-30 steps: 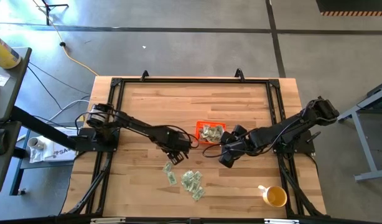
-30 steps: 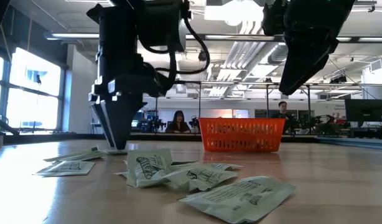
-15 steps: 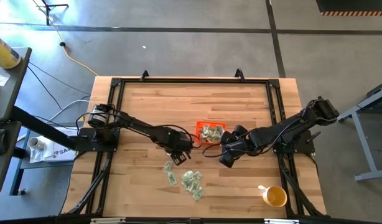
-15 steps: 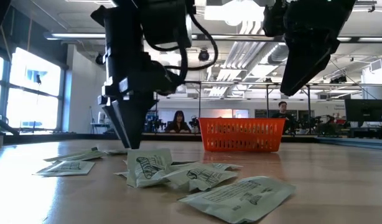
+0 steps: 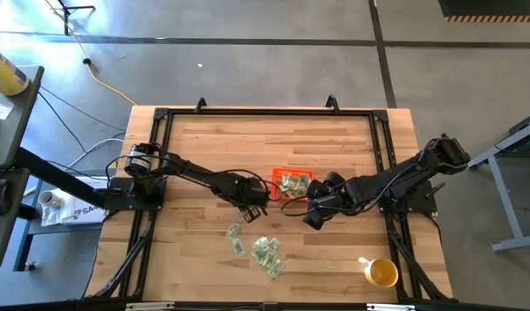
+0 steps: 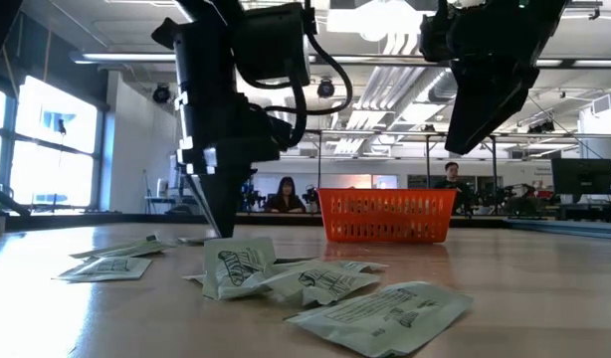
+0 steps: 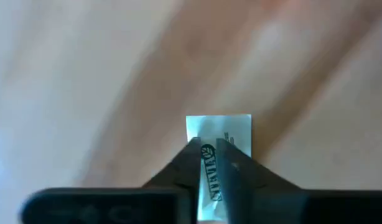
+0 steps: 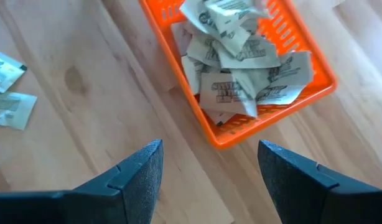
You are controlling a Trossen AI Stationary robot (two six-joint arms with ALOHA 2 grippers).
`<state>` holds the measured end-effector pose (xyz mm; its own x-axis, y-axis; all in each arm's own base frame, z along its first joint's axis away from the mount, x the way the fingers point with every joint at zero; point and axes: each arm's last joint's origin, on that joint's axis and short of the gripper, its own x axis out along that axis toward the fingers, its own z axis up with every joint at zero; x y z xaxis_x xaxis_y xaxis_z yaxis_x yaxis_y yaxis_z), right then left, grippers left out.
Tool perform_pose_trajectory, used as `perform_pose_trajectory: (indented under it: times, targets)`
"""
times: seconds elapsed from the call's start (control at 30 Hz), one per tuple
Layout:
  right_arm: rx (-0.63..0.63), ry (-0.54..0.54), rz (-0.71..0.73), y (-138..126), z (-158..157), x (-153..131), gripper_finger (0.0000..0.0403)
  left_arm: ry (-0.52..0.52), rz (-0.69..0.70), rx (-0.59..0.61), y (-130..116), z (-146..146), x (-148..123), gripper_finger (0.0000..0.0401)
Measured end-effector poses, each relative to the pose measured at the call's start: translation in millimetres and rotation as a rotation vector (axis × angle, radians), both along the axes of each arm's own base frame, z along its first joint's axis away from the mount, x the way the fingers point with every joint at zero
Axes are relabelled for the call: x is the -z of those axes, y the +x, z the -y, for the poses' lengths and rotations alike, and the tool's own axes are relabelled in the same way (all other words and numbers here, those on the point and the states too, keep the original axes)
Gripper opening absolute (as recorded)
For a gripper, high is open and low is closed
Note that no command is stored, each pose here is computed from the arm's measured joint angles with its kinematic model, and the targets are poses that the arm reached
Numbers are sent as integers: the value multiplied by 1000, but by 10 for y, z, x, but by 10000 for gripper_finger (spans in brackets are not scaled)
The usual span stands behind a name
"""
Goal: Pick and place Stevia / Truvia into bins
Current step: Put the white stevia packet into the orange bin
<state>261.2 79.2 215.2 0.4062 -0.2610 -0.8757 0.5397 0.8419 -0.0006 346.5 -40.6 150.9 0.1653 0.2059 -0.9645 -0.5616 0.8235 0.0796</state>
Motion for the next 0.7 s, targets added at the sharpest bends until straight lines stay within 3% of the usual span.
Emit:
perform_pose_trajectory:
  times: [0.17,0.47,0.6,0.7]
  targets:
    - [20,-78,45,-42,-47,-44,252,33,21,-15,70,-101,-93,22]
    - [155,-117,62,-289,26,-227,252,62,134,82,347,-83,-655,33]
    - [153,-78,-22,-381,55,-236,252,-21,46,81,278,-143,-644,22]
    - [133,13,-97,-390,72,-213,252,-41,-12,72,209,-140,-563,56]
